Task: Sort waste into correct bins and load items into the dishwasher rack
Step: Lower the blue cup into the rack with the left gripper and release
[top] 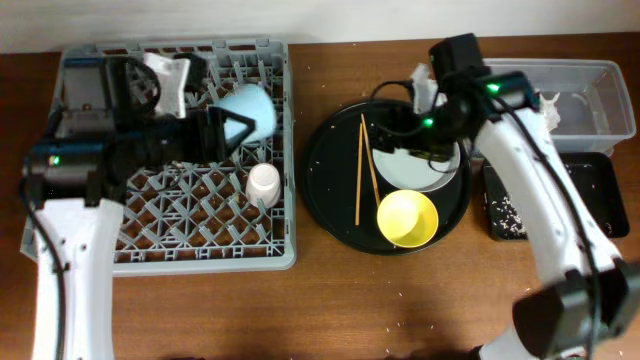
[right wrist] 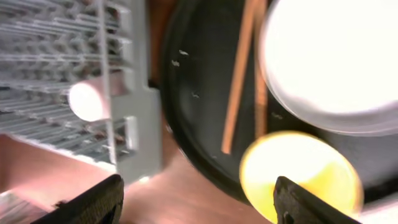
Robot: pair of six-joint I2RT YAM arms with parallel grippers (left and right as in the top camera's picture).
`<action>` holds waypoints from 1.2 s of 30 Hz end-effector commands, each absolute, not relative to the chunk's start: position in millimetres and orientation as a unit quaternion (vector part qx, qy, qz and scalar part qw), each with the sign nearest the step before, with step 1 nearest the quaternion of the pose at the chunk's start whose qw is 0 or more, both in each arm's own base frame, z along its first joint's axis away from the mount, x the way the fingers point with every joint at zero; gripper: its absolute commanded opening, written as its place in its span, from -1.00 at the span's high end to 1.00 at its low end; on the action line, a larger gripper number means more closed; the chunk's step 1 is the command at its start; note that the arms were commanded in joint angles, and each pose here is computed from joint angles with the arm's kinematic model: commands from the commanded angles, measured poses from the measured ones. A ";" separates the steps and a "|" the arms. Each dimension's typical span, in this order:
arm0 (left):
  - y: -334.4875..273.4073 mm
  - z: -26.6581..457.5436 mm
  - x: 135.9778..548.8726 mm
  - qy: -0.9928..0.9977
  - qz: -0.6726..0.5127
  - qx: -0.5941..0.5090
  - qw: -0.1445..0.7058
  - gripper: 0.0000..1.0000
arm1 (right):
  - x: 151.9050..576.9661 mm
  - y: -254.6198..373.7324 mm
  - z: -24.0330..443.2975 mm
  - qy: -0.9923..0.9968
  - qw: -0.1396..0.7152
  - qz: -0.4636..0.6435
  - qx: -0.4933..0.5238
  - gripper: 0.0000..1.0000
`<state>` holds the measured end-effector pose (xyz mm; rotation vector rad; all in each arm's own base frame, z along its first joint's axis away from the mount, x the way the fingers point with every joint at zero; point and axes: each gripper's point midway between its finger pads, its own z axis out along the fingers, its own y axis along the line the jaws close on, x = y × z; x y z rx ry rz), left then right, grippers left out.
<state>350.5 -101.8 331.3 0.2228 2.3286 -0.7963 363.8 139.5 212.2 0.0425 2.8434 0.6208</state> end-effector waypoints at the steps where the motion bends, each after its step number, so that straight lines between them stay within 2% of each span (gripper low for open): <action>1: -63.9 306.4 370.7 0.928 -0.157 0.038 0.336 0.15 | 348.0 108.9 216.1 0.984 0.121 0.129 0.021 -0.56; 6: -78.6 267.1 392.1 0.947 -0.094 0.056 0.302 0.15 | 324.3 94.2 207.7 0.993 0.074 0.087 0.028 -0.56; 14: -111.9 181.1 435.5 0.965 -0.066 0.085 0.238 0.16 | 314.3 85.2 204.9 0.996 0.055 0.062 0.031 -0.57; 22: -110.8 143.3 473.3 0.964 -0.041 0.079 0.251 0.18 | 311.7 84.5 199.5 0.997 0.047 0.060 0.031 -0.56; 31: -116.4 95.3 471.1 0.976 -0.034 0.085 0.199 0.17 | 309.6 84.0 195.5 0.997 0.041 0.058 0.032 -0.57; 33: -116.6 94.8 471.2 0.976 -0.034 0.086 0.199 -0.19 | 310.2 84.1 195.6 0.997 0.042 0.058 0.032 -0.56; 34: -116.3 94.9 471.3 0.976 -0.034 0.085 0.199 -0.56 | 311.2 84.3 195.7 0.997 0.044 0.059 0.032 -0.56; 36: -116.3 95.9 471.8 0.975 -0.034 0.085 0.200 -0.98 | 314.1 85.0 196.2 0.996 0.050 0.060 0.031 -0.66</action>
